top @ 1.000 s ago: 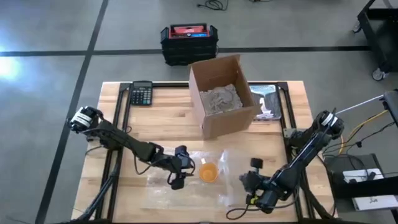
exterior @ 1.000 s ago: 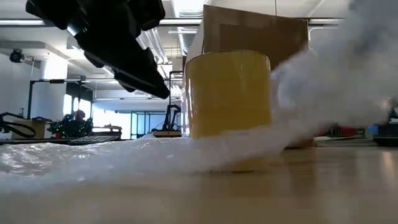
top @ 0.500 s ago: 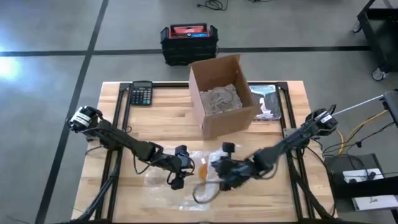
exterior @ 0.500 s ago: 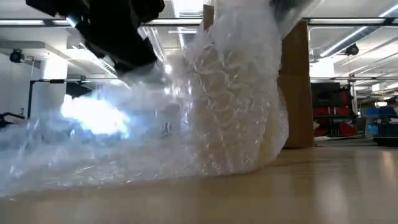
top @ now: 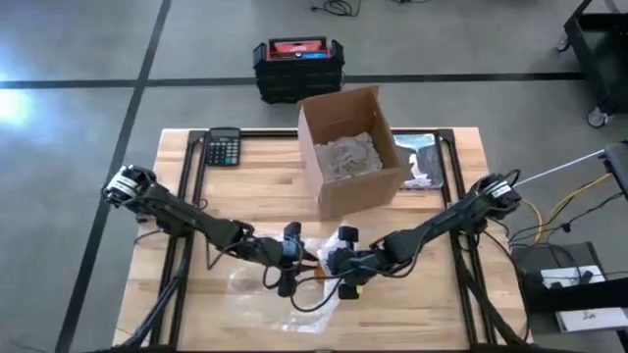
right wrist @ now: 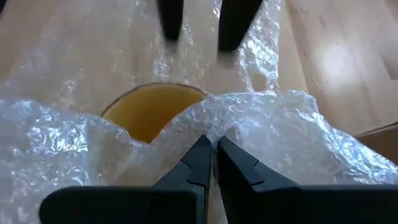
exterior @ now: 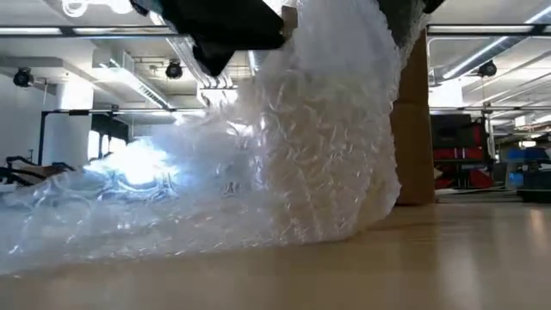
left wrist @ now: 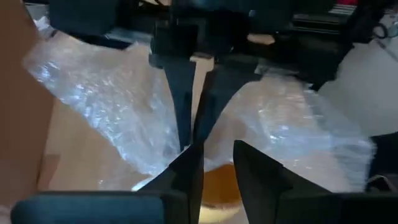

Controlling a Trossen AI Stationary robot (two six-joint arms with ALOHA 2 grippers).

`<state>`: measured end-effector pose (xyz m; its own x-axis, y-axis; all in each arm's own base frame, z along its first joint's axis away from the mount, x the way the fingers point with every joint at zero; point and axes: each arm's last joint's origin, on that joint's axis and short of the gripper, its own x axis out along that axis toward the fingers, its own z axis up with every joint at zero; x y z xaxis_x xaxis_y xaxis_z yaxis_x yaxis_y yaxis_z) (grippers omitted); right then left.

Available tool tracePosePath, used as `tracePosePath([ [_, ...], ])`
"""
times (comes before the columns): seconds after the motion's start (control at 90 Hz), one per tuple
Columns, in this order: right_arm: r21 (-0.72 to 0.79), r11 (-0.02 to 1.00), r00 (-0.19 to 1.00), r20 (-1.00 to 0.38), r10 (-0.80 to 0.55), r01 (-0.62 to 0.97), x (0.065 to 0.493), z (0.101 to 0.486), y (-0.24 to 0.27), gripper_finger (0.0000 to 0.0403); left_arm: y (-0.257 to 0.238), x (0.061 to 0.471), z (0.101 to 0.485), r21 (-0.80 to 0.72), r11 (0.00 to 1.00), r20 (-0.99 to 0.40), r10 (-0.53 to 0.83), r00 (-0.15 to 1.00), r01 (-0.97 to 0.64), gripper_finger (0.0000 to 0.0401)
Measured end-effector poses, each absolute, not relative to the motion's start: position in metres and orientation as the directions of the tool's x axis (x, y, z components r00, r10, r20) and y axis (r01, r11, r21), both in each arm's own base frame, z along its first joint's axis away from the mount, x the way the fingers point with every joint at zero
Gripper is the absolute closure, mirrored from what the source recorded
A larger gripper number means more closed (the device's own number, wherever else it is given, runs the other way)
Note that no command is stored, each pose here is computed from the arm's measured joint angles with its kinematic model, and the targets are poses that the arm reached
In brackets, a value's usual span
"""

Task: Wrap mug
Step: Wrap the yellow cup in bubble wrap

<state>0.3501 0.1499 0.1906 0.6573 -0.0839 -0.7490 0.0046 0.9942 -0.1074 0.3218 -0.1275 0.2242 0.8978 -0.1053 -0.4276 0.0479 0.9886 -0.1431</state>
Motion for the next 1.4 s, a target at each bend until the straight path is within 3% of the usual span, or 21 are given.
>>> tracePosePath([
  [0.256,-0.082,0.997,0.655,-0.754,-0.054,-0.012,0.35,0.191,0.151,0.0386,-0.133,0.335,0.195,-0.161,0.987,-0.488,-0.092,0.868,0.014,0.0334],
  [0.489,-0.079,0.996,0.663,-0.748,-0.026,-0.05,0.358,0.222,0.155,0.032,-0.133,0.336,0.193,-0.162,0.987,-0.497,-0.091,0.863,0.01,0.0339],
  [0.678,-0.153,0.985,0.509,-0.856,-0.093,-0.076,0.348,0.263,0.153,0.0273,-0.133,0.335,0.192,-0.163,0.987,-0.5,-0.09,0.861,0.009,0.0336],
  [0.833,-0.22,0.975,0.343,-0.918,-0.199,-0.023,0.324,0.277,0.15,0.0259,-0.133,0.335,0.192,-0.162,0.987,-0.503,-0.09,0.86,0.009,0.0335],
  [0.978,-0.333,0.941,0.279,-0.9,-0.335,0.055,0.31,0.271,0.149,0.0269,-0.133,0.335,0.192,-0.161,0.987,-0.503,-0.09,0.86,0.009,0.0335],
  [1.044,-0.345,0.936,0.317,-0.881,-0.351,0.076,0.313,0.263,0.151,0.0278,-0.133,0.335,0.192,-0.158,0.987,-0.503,-0.09,0.859,0.011,0.0335],
  [1.144,-0.296,0.954,0.453,-0.844,-0.287,0.052,0.327,0.252,0.159,0.0297,-0.133,0.335,0.192,-0.157,0.987,-0.503,-0.09,0.859,0.011,0.0335],
  [1.244,-0.176,0.984,0.596,-0.794,-0.122,-0.034,0.343,0.244,0.171,0.0324,-0.133,0.335,0.192,-0.157,0.987,-0.503,-0.09,0.859,0.011,0.0335],
  [1.4,-0.085,0.991,0.588,-0.809,-0.009,-0.103,0.356,0.207,0.173,0.0379,-0.133,0.335,0.192,-0.162,0.987,-0.504,-0.09,0.859,0.008,0.0335],
])
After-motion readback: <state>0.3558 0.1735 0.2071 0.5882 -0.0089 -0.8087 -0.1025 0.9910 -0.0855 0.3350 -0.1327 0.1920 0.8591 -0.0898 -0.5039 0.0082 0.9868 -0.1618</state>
